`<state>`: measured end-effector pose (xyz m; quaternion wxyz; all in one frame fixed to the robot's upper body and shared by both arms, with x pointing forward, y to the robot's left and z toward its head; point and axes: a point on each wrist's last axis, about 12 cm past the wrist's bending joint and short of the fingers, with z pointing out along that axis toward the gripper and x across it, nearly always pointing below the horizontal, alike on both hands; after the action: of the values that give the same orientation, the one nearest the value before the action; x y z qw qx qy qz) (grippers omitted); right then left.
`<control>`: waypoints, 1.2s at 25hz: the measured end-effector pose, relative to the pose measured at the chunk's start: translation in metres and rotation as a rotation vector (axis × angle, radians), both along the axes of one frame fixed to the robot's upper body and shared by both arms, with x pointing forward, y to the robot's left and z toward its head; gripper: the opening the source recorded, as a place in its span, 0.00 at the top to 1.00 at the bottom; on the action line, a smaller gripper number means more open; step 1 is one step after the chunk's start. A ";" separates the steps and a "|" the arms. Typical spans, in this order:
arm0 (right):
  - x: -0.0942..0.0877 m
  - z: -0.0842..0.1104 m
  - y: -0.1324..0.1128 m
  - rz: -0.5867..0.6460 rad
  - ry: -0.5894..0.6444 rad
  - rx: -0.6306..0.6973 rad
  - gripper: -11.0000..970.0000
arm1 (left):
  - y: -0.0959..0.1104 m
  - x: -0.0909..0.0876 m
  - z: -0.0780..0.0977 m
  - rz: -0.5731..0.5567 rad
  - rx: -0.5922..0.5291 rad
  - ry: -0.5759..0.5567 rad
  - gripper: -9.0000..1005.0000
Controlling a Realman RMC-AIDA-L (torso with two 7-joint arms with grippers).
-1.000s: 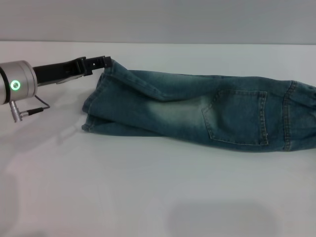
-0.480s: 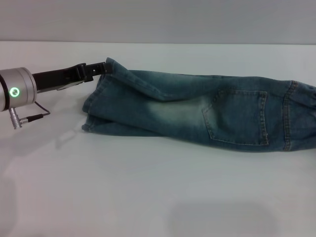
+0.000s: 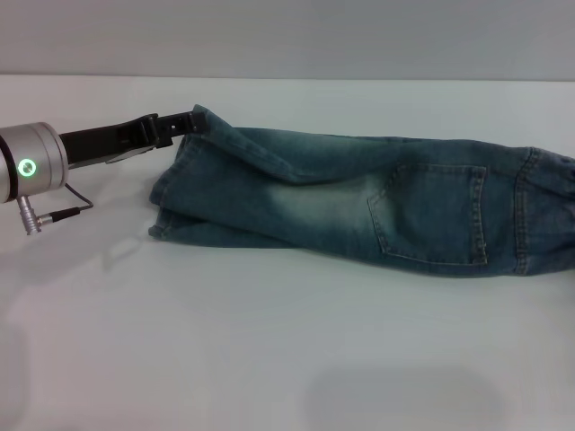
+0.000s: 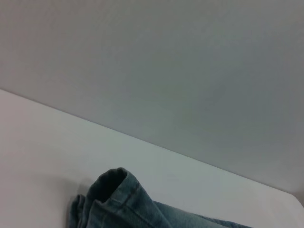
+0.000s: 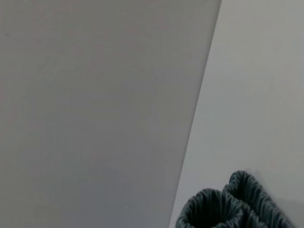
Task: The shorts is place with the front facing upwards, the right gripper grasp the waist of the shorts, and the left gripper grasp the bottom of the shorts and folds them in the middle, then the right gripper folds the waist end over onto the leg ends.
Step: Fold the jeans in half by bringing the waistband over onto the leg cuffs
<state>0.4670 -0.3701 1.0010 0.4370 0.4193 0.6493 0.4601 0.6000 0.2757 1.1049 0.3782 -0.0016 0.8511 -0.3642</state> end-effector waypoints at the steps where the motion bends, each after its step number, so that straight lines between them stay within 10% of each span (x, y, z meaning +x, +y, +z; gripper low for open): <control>1: 0.001 -0.001 0.001 0.002 0.004 0.002 0.36 | 0.000 0.000 0.000 0.000 0.000 0.000 0.22; 30: 0.014 -0.003 0.013 0.032 0.032 -0.002 0.39 | -0.004 0.002 0.000 -0.012 0.000 0.002 0.22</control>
<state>0.4813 -0.3567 0.9976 0.4195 0.4157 0.6633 0.4596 0.6017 0.2714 1.1047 0.3751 0.0030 0.8515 -0.3663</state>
